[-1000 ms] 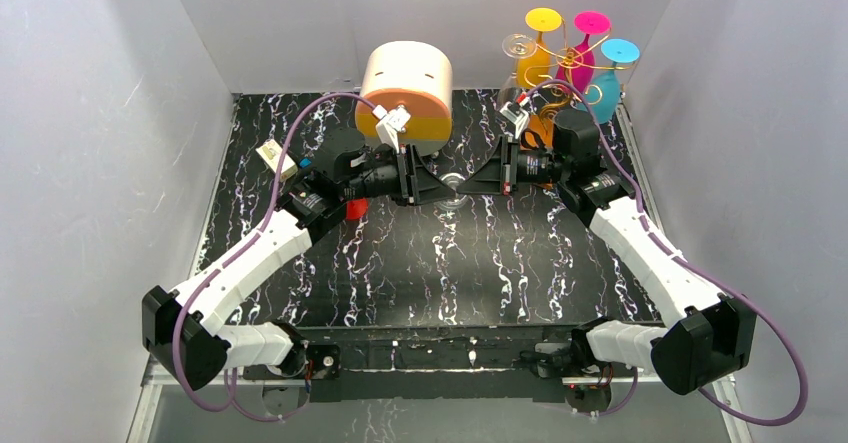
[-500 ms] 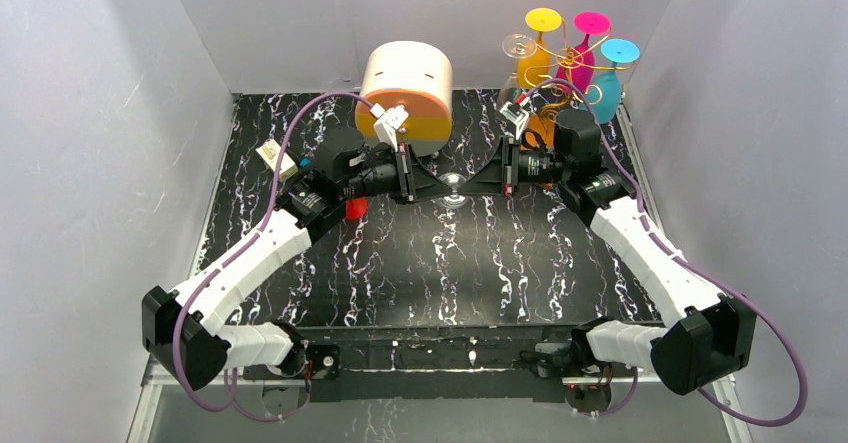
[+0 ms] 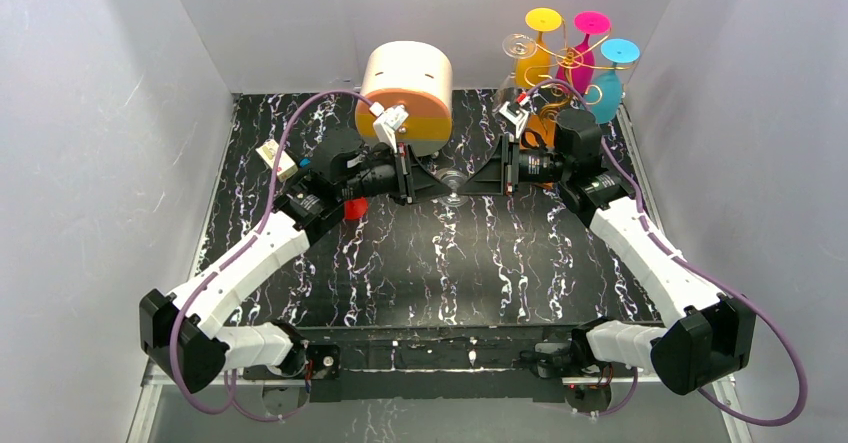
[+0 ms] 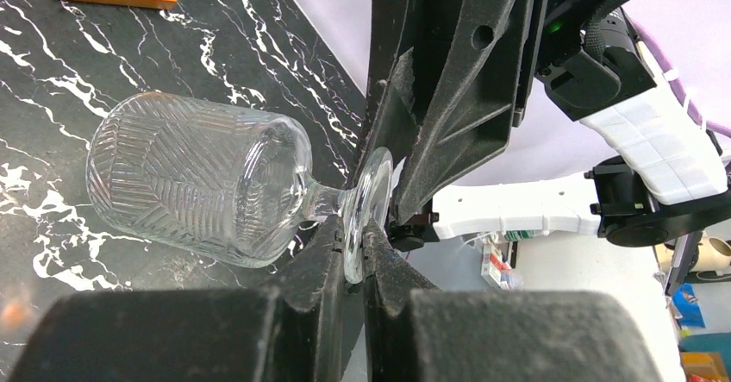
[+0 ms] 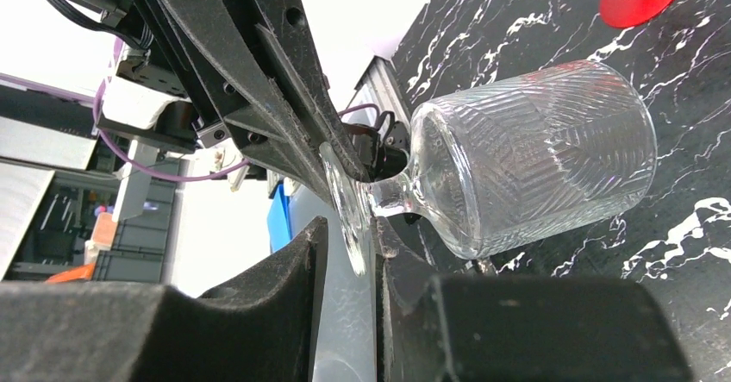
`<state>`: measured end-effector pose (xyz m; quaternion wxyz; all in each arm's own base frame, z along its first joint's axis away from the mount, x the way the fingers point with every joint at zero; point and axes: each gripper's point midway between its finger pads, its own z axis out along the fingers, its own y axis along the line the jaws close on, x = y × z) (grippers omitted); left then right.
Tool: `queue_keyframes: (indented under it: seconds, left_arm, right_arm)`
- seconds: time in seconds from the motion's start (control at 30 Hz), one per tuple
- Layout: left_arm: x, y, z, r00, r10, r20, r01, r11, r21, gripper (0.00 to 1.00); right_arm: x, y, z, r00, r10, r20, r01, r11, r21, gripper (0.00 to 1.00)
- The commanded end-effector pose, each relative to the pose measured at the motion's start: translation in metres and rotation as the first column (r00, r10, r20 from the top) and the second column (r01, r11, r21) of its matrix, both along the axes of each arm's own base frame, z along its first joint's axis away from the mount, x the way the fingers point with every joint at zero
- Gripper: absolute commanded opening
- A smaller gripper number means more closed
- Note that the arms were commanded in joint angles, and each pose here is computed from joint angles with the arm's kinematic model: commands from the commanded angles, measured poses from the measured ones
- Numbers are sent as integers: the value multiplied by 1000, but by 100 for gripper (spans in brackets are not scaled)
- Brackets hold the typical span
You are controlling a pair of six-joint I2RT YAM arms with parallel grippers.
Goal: Take the wine glass off the wine glass rack
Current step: Place the wine glass at the center of the board.
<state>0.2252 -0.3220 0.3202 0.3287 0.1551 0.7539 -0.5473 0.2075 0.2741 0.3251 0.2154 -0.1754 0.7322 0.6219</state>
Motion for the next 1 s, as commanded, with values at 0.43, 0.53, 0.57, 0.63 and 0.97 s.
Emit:
queue_keyframes:
  seconds: [0.43, 0.53, 0.57, 0.63, 0.97]
  left_arm:
    - [-3, 4, 29, 993, 23, 117, -14, 997, -72, 0]
    - [-3, 4, 30, 992, 27, 122, -18, 997, -72, 0]
    - [-2, 5, 30, 992, 32, 124, -23, 997, -71, 0]
    - [-2, 6, 30, 992, 36, 123, -28, 997, -68, 0]
    - [-2, 8, 38, 987, 49, 152, -37, 996, -82, 0]
  right_arm:
    - [-20, 1, 13, 994, 102, 25, -102, 995, 11, 38]
    - [-19, 0, 16, 995, 91, 27, -91, 996, -5, 38]
    - [-18, 0, 16, 996, 83, 32, -83, 997, -13, 39]
    - [-16, -1, 17, 997, 69, 35, -69, 997, -21, 39]
    - [-22, 1, 18, 994, 110, -2, -110, 994, 24, 34]
